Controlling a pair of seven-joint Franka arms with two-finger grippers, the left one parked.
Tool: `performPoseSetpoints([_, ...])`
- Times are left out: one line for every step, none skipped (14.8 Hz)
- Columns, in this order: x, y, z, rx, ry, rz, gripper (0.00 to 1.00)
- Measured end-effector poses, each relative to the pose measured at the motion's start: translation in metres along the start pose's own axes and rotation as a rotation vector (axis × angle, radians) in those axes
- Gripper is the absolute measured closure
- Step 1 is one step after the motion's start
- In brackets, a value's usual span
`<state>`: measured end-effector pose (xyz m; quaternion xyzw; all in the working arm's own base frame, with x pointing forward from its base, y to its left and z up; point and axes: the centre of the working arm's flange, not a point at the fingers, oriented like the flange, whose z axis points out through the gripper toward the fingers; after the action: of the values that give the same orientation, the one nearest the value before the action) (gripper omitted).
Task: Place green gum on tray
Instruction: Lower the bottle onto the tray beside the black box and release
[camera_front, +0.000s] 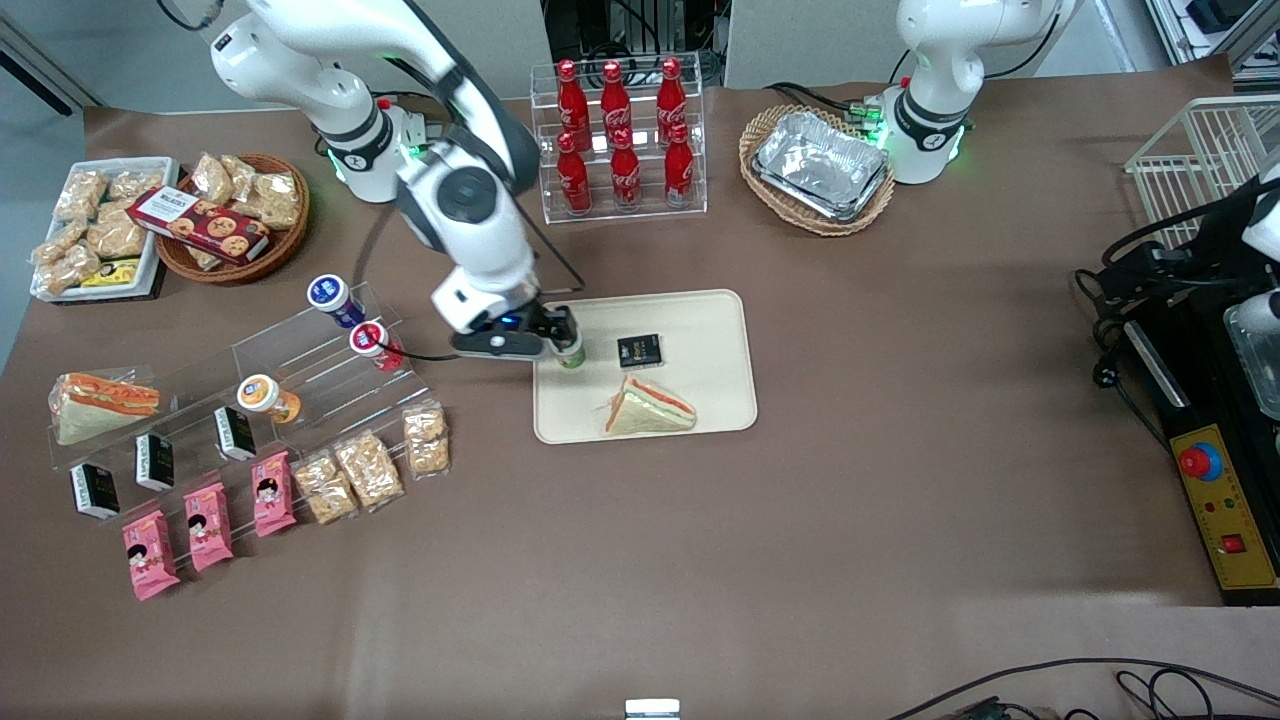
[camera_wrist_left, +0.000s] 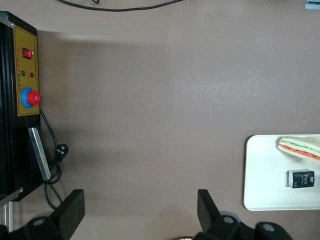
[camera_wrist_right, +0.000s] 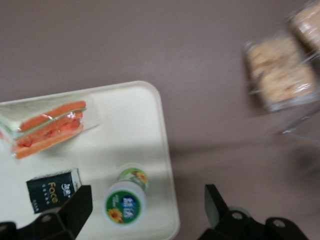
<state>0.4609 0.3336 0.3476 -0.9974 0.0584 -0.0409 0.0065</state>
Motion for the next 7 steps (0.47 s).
performPoseSetpoints([0.015, 0.016, -0.025, -0.008, -0.005, -0.004, 0.0])
performPoseSetpoints([0.032, 0.034, -0.049, -0.024, -0.017, -0.011, 0.0])
performPoseSetpoints([0.052, 0.056, -0.072, -0.04, -0.033, -0.021, 0.0])
performPoseSetpoints([0.073, 0.079, -0.093, -0.053, -0.048, -0.029, 0.0])
performPoseSetpoints([0.092, 0.105, -0.114, -0.062, -0.06, -0.035, 0.0])
performPoseSetpoints([0.11, 0.13, -0.134, -0.066, -0.067, -0.036, 0.0])
performPoseSetpoints([0.125, 0.156, -0.153, -0.068, -0.069, -0.036, 0.0])
